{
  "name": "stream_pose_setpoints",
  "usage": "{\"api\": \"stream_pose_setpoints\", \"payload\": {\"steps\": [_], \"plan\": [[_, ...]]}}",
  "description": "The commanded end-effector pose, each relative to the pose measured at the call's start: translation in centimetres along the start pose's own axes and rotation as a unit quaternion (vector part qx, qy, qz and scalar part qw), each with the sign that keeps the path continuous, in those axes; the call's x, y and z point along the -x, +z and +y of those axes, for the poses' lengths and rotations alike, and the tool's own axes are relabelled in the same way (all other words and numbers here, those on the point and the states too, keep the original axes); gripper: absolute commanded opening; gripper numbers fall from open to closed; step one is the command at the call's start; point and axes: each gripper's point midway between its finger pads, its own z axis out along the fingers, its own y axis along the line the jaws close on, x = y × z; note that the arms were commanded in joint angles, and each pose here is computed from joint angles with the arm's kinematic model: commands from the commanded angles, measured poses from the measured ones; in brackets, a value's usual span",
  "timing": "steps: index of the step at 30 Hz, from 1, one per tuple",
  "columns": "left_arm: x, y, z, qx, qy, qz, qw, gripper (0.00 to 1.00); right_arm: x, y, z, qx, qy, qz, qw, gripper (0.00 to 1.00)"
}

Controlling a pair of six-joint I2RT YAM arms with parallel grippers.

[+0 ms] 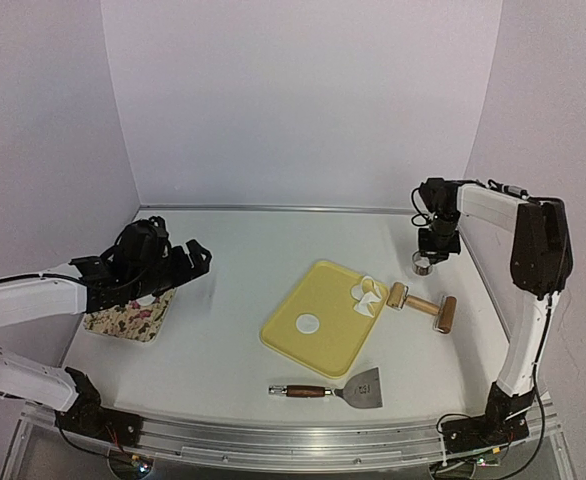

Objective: Roll out the dumpling wrappers from the dough

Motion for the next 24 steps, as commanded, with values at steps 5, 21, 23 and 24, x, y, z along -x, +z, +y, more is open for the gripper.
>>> {"api": "stream_pose_setpoints", "payload": {"steps": [5,21,23,24], "plan": [[-0.9,2.6,-2.8,-0.016,0.062,0.053,0.997,0.99,0.8,2.8,-1.1,0.010,0.009,0.022,1.000,0.02],[-4.5,5.7,-8.9,-0.143,0.164,0.137,0.966,0.99,-0.2,-3.8,-1.7,0.074,0.020,-0.021,0.997,0.51],[-5.3,5.7,-9.6,-0.168,0.173,0.152,0.958,0.99,-1.6,-6.5,-0.5,0.134,0.018,-0.025,0.991,0.54],[-5.7,5.7,-9.9,-0.177,0.178,0.161,0.955,0.99,-3.0,-7.2,0.7,0.171,0.013,-0.011,0.985,0.56]]}}
